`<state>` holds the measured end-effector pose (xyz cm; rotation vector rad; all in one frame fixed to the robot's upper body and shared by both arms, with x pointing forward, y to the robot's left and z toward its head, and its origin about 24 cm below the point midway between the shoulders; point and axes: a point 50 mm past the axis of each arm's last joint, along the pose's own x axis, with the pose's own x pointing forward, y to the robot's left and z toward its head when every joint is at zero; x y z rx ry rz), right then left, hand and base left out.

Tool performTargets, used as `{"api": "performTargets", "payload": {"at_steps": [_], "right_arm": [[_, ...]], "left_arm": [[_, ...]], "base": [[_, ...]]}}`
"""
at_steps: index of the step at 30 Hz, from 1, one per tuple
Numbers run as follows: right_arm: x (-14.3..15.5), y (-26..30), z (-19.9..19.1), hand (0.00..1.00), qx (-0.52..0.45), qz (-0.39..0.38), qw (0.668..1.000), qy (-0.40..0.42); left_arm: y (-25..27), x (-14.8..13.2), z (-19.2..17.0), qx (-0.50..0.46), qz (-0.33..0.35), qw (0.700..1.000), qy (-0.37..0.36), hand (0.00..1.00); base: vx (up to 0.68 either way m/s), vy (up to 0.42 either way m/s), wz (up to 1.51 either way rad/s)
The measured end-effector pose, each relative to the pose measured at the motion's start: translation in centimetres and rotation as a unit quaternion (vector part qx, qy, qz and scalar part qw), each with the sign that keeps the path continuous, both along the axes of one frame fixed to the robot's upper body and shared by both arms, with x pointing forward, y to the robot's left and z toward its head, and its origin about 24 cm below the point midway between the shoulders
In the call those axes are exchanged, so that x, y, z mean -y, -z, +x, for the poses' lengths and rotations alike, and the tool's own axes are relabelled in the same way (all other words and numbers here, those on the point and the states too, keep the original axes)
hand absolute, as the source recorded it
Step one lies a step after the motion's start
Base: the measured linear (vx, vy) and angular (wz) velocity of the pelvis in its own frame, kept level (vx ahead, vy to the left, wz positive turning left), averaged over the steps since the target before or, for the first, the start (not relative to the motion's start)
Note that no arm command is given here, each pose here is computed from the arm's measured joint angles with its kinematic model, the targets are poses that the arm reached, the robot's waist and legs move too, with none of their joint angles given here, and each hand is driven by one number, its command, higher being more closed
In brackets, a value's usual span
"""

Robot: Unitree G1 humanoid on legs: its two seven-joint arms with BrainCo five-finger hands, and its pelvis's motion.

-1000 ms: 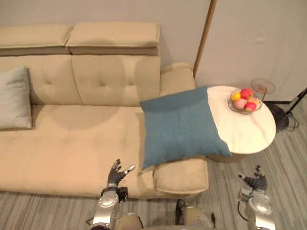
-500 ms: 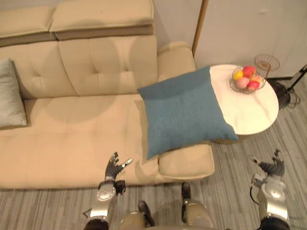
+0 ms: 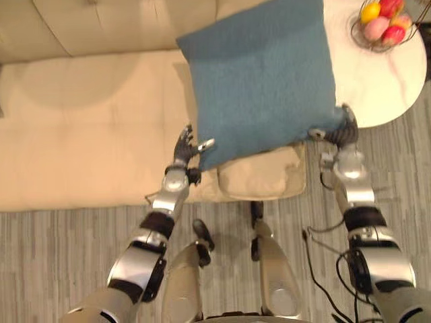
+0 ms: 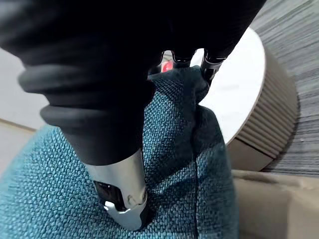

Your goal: Pick up cushions and gather them together orderly.

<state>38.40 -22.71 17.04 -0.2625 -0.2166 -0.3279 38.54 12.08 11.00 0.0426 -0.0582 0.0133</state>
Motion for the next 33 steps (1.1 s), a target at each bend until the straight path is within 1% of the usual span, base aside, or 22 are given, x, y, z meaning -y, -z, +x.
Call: {"api": "performTargets", "payload": {"at_steps": [1,3,4,6,9,12,16,19,21,23,26,28,31,33], "right_arm": [[-1.1,-1.2,0.7,1.0,0.007,-0.016,1.0,-0.013],[-2.7,-3.1,1.5,1.0,0.023,-0.042,0.998,-0.031],[-2.9,-3.4,1.5,1.0,0.027,-0.045,0.998,-0.033],[-4.1,-5.2,1.8,1.0,0.046,-0.074,0.995,-0.051],[-4.8,-5.9,1.8,1.0,0.055,-0.102,0.991,-0.064],[-5.3,-5.9,1.6,1.0,0.067,-0.11,0.989,-0.077],[-5.4,-4.0,0.5,1.0,0.073,-0.109,0.987,-0.095],[-5.4,-0.6,-1.0,1.0,0.049,-0.094,0.989,-0.108],[-5.5,2.0,-2.8,1.0,0.038,-0.064,0.99,-0.116],[-5.7,3.3,-3.9,1.0,0.035,-0.04,0.992,-0.118],[-6.3,5.3,-6.4,1.0,0.035,0.018,0.992,-0.118],[-6.9,6.7,-8.6,1.0,0.033,0.055,0.99,-0.123],[-7.4,7.9,-10.5,1.0,0.025,0.076,0.987,-0.139],[-7.8,9.0,-12.1,1.0,0.014,0.107,0.983,-0.15]], "left_arm": [[-0.6,0.2,0.4,0.002,-0.003,1.0,-0.003,1.0],[-1.4,0.4,1.0,0.003,-0.005,1.0,-0.014,1.0],[-1.5,0.4,1.1,0.004,-0.005,1.0,-0.016,1.0],[-2.2,-0.3,1.3,0.014,-0.002,0.999,-0.028,1.0],[-2.5,-0.4,1.3,0.019,-0.005,0.999,-0.036,1.0],[-3.4,-0.2,1.5,0.031,-0.004,0.999,-0.034,1.0],[-4.4,-0.6,1.5,0.053,0.0,0.998,-0.034,1.0],[-4.6,-0.9,0.8,0.074,-0.005,0.997,-0.034,1.0],[-3.7,-1.0,-0.5,0.087,-0.016,0.996,-0.029,1.0],[-2.8,-1.1,-1.4,0.087,-0.02,0.996,-0.026,1.0],[0.0,-1.4,-3.9,0.069,-0.035,0.997,-0.025,1.0],[2.9,-1.5,-6.5,0.038,-0.056,0.997,-0.029,1.0],[6.0,-1.8,-9.3,-0.006,-0.067,0.997,-0.037,1.0],[7.8,-1.8,-12.0,-0.033,-0.082,0.995,-0.036,1.0]], "base": [[-0.03,-0.045,-0.03],[-0.01,-0.041,-0.1],[-0.01,-0.053,-0.11],[0.01,-0.055,-0.05],[0.04,-0.057,0.0],[0.03,-0.047,0.0],[0.04,-0.046,0.04],[0.04,-0.041,0.14],[0.04,-0.048,0.18],[0.02,-0.028,0.14],[0.04,-0.015,0.09],[0.04,-0.007,0.02],[0.06,-0.014,0.04],[0.05,-0.009,0.0]]}}
